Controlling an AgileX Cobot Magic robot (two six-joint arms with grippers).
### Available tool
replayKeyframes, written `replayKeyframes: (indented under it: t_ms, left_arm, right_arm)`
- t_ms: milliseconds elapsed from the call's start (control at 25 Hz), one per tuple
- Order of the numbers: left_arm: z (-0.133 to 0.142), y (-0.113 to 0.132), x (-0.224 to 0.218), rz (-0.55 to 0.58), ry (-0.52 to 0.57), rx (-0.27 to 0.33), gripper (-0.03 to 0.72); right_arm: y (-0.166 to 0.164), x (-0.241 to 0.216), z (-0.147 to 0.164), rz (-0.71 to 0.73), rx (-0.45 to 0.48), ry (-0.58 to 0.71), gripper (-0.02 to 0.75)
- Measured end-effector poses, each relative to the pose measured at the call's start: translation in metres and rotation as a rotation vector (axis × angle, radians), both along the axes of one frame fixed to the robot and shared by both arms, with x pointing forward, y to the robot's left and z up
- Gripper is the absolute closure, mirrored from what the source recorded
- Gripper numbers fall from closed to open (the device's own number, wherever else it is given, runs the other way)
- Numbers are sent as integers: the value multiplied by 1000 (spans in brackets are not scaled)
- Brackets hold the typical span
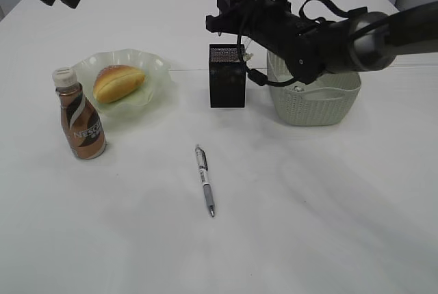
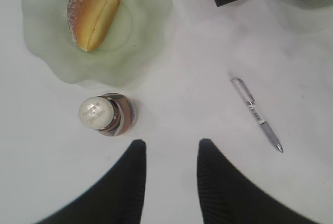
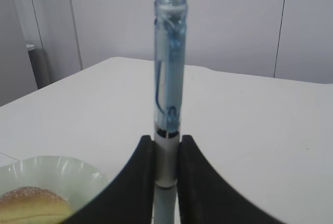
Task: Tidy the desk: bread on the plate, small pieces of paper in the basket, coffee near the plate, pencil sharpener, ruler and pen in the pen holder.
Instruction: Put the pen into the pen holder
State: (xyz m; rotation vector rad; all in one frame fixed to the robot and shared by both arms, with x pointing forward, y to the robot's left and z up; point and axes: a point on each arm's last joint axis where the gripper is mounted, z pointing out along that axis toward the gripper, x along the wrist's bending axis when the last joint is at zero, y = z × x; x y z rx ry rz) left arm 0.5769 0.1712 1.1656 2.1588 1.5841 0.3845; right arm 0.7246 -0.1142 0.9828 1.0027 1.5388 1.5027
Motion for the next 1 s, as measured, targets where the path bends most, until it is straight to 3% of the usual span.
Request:
replayKeyframes:
  t_ms: [280,1000]
  left_arm:
    - [0,0,0,0,0,0,449]
    - [0,0,0,0,0,0,450]
  right_arm:
    - [3,11,-21,-7,-16,44,644]
    - [4,14,-21,-12,-61,53,636]
